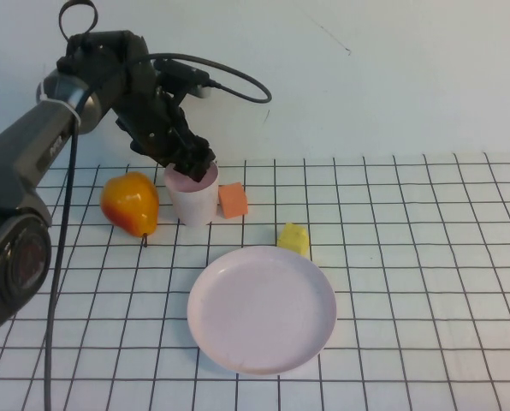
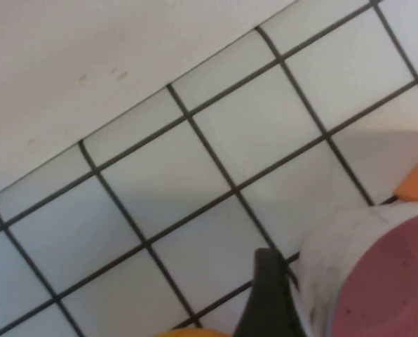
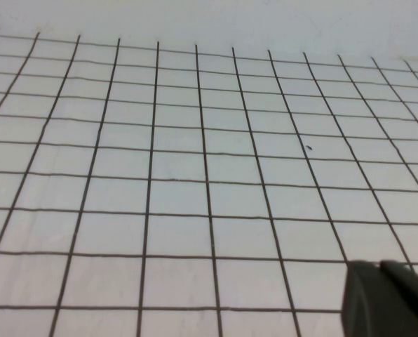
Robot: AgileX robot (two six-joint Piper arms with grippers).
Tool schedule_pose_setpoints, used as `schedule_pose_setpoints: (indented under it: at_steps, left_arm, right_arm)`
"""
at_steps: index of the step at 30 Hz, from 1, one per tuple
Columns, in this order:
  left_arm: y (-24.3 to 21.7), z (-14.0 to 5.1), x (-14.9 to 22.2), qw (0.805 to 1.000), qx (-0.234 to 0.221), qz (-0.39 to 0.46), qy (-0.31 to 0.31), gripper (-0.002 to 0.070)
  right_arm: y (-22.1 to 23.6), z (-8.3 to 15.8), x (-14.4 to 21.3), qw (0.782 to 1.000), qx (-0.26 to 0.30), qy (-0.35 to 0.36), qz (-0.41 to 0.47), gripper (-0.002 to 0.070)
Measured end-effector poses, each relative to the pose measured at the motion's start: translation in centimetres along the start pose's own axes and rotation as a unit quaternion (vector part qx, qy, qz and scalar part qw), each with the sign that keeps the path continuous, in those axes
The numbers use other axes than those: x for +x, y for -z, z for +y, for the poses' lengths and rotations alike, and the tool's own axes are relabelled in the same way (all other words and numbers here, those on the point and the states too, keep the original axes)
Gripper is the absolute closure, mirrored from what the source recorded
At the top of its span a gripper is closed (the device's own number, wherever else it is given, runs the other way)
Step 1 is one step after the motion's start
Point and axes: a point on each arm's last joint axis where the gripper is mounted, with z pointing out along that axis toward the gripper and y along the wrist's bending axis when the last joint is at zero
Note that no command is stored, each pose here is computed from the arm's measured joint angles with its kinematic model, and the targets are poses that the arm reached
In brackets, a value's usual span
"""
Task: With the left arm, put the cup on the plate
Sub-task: Pick up the cup from the table, then place the cup on the plate
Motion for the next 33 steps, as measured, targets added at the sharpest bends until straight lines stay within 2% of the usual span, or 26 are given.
schedule_pose_setpoints:
  at_steps: [3,6,9,11,13,15,20,24,27,31,33]
  left_arm:
    - [0.0,0.3,0.3,1.0,-0.016,0.015,-0.01,0.0211]
    - [-0.1,0.4,0.4,1.0,-0.018,0.021,-0.012,0.0266]
    - [-0.6,0.3,0.6,0.999,-0.015,0.031,-0.011,0.0403]
    - [-0.8,0.3,0.8,0.999,-0.013,0.038,-0.011,0.0538]
    - [-0.8,0.3,0.8,0.999,-0.012,0.042,-0.011,0.0611]
    - [-0.8,0.3,0.9,0.999,-0.01,0.045,-0.01,0.0648]
    - [-0.3,0.2,0.8,0.999,-0.008,0.046,-0.01,0.0664]
    - [1.9,-0.2,0.5,0.999,0.002,0.037,-0.006,0.0664]
    - [4.6,-1.0,0.1,1.0,0.022,0.021,-0.001,0.0664]
    - [8.0,-2.5,-0.5,0.997,0.079,-0.01,0.013,0.0664]
    - [9.2,-3.5,-0.8,0.995,0.092,-0.023,0.008,0.0664]
  right_arm:
    - [0.0,0.0,0.0,1.0,0.0,0.0,0.0,0.0678]
    - [0.0,0.0,0.0,1.0,0.0,0.0,0.0,0.0678]
    - [0.0,0.0,0.0,1.0,0.0,0.0,0.0,0.0678]
    - [0.0,0.0,0.0,1.0,0.0,0.0,0.0,0.0678]
    - [0.0,0.0,0.0,1.0,0.0,0.0,0.0,0.0678]
    - [0.0,0.0,0.0,1.0,0.0,0.0,0.0,0.0678]
    - [0.0,0.0,0.0,1.0,0.0,0.0,0.0,0.0678]
    - [0.0,0.0,0.0,1.0,0.0,0.0,0.0,0.0678]
    - [0.0,0.0,0.0,1.0,0.0,0.0,0.0,0.0678]
    - [0.0,0.0,0.0,1.0,0.0,0.0,0.0,0.0678]
    - [0.0,0.0,0.0,1.0,0.0,0.0,0.0,0.0678]
